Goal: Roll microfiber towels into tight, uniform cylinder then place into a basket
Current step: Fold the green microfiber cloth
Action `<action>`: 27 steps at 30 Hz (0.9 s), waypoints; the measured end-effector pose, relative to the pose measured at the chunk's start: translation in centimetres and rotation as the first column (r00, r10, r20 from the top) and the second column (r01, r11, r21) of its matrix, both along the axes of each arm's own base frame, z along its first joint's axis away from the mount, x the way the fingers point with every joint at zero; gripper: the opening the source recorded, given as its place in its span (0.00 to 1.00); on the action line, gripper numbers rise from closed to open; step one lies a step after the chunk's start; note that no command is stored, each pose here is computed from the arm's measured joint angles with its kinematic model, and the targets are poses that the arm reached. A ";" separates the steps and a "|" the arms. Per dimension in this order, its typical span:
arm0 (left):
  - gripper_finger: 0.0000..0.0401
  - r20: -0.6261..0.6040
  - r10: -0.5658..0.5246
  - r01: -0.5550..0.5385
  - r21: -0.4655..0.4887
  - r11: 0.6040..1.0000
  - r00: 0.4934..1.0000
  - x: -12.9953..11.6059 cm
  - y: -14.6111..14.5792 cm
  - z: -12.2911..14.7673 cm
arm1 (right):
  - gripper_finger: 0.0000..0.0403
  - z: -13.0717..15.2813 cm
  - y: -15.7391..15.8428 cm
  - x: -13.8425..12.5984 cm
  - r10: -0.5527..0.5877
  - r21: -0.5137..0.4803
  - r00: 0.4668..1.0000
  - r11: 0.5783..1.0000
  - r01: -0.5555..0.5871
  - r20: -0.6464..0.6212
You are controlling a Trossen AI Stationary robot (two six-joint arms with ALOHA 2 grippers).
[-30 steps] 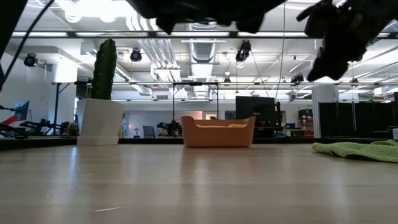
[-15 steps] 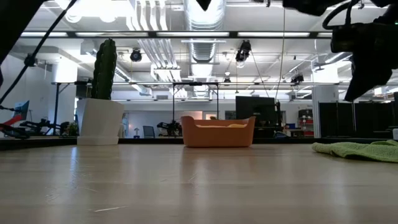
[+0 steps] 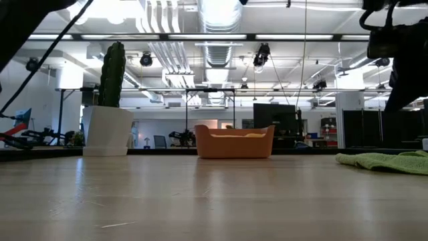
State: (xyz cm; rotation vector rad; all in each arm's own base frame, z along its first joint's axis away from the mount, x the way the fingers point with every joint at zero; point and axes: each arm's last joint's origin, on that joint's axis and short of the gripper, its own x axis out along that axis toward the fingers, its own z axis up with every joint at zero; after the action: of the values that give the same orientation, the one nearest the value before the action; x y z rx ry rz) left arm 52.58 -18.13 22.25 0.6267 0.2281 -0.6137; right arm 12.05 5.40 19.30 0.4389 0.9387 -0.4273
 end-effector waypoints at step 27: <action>0.33 0.049 0.269 -0.271 0.306 0.913 0.962 -1.1 1.2 3.1 | 0.02 -2.2 1.6 1.5 -0.172 -0.015 0.971 0.985 0.172 -0.168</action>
State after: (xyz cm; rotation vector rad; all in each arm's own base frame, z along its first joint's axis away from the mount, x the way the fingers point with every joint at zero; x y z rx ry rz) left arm 51.46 -16.92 25.32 0.8833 0.4038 -0.3087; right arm 13.54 7.04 17.09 0.4908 1.0686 -0.6299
